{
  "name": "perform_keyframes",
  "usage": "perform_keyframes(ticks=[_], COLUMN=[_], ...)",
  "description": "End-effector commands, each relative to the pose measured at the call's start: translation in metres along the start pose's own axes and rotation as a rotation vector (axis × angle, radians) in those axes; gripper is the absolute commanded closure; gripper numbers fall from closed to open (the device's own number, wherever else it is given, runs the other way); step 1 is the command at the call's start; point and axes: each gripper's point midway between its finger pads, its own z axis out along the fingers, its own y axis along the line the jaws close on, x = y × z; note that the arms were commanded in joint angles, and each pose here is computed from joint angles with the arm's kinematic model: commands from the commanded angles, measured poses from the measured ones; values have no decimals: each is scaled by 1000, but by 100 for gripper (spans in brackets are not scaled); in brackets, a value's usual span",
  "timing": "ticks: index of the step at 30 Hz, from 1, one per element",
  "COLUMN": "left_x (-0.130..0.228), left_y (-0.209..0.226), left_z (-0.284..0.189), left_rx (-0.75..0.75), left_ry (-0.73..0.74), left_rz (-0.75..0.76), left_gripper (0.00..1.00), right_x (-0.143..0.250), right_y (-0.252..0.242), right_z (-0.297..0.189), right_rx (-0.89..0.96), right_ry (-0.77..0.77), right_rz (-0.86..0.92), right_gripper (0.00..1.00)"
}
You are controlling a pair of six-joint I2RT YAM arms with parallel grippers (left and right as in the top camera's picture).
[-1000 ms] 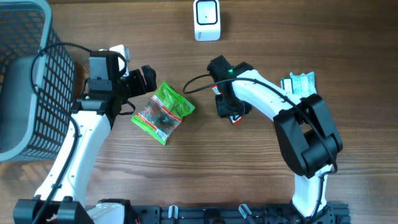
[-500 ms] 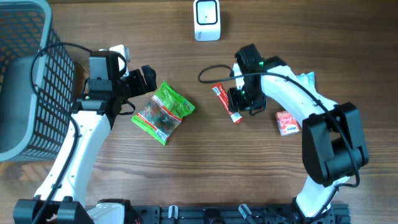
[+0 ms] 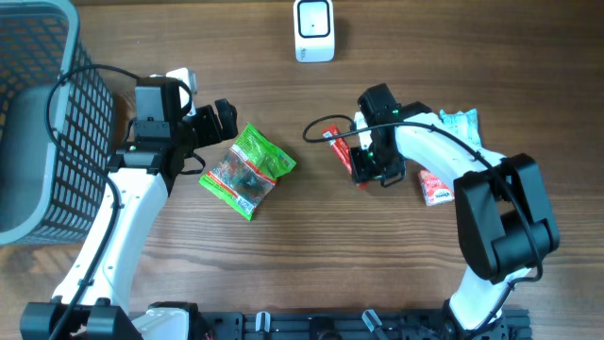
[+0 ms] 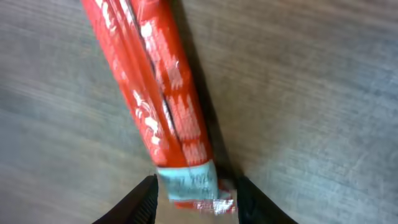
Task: Scan the item barcode
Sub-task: 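Grasp the red stick with the right gripper and lift it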
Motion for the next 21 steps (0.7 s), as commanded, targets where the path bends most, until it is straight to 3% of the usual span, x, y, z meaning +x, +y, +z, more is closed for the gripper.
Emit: perform_keyframes(ticks=[1,11,21], left_x=[-6,-6,-6], left_y=[1,1,1], left_z=[-4,-4,-4], left_rx=[-4,-4,-4], left_ry=[-20,-20,-20], left_rz=[13,13,13], left_gripper=[0,0,0], right_x=[-20,-24,-14], right_y=[11,-6,-10], right_z=[-18,-20,-3], right_rx=[-33,31,33], right_ry=[-61,-73,-53], right_rz=[-46,-18,-6], right_gripper=[55,52,59])
